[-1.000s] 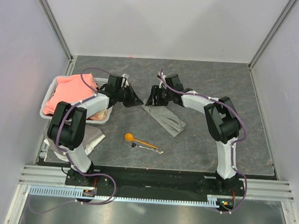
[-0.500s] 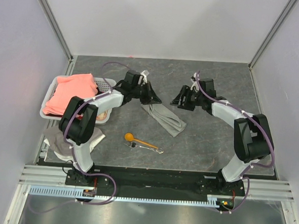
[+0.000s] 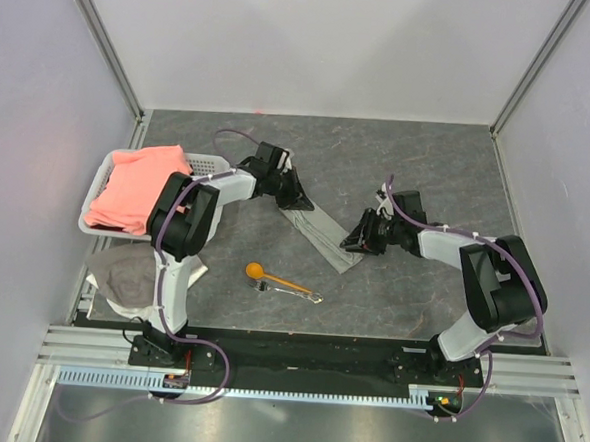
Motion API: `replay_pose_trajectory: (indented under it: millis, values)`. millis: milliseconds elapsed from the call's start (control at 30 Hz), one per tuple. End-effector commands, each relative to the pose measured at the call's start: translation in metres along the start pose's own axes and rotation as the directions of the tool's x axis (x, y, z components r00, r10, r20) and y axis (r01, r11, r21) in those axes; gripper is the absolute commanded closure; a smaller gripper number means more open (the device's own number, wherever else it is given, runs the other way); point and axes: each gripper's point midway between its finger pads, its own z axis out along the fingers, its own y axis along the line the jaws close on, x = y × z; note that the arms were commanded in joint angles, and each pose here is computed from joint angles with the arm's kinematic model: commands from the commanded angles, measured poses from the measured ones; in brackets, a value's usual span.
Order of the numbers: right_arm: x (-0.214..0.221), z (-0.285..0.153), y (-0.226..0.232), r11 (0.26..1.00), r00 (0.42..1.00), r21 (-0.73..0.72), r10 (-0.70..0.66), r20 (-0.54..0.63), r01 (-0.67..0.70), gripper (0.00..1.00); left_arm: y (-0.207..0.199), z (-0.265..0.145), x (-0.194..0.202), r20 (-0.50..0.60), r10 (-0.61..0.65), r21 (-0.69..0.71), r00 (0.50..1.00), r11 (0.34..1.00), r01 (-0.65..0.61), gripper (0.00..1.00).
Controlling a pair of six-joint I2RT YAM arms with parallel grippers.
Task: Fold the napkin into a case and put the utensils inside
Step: Smooth out the smaller rectangle-folded napkin at the center of the board.
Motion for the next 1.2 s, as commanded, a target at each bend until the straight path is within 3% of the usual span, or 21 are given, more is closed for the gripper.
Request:
replay_pose_trajectory:
  millis: [0,167,333,567,733,867,1033,1167]
  values:
    - [0.012,-0.002,-0.006,1.0,0.999,-0.008,-0.019,0.027,0.019,0.63,0.013,-0.009,-0.015,0.009,0.07,-0.047,0.998,0.996,-0.069,0.94]
    - [0.022,0.005,-0.025,0.999,1.0,0.038,0.011,0.001,-0.011,0.66,0.013,-0.008,-0.017,-0.013,0.115,-0.025,0.993,0.993,-0.116,0.93]
    - [0.019,-0.006,-0.018,0.998,1.0,0.056,-0.024,0.009,0.023,0.66,-0.012,-0.019,-0.024,-0.011,0.175,0.035,0.984,0.984,-0.175,0.9]
    - [0.0,-0.026,0.019,0.985,0.984,0.089,-0.157,0.083,0.149,0.63,-0.052,-0.062,-0.024,0.079,0.221,0.072,0.972,0.971,-0.227,0.75]
    - [-0.008,-0.012,0.019,0.984,0.985,0.094,-0.155,0.07,0.148,0.62,-0.054,-0.08,-0.024,0.133,0.215,0.033,0.967,0.975,-0.221,0.68]
    - [0.01,-0.006,-0.004,0.984,0.992,0.136,-0.121,0.045,0.114,0.62,-0.039,-0.075,-0.018,0.103,0.201,-0.003,0.974,0.98,-0.201,0.57]
    - [0.03,-0.007,-0.016,0.987,0.995,0.135,-0.096,0.029,0.091,0.62,-0.025,-0.065,-0.017,0.084,0.189,-0.038,0.978,0.982,-0.186,0.54]
    - [0.014,-0.013,0.001,0.963,0.971,0.154,-0.231,0.065,0.219,0.59,-0.021,-0.075,-0.019,0.112,0.196,-0.078,0.974,0.979,-0.188,0.56]
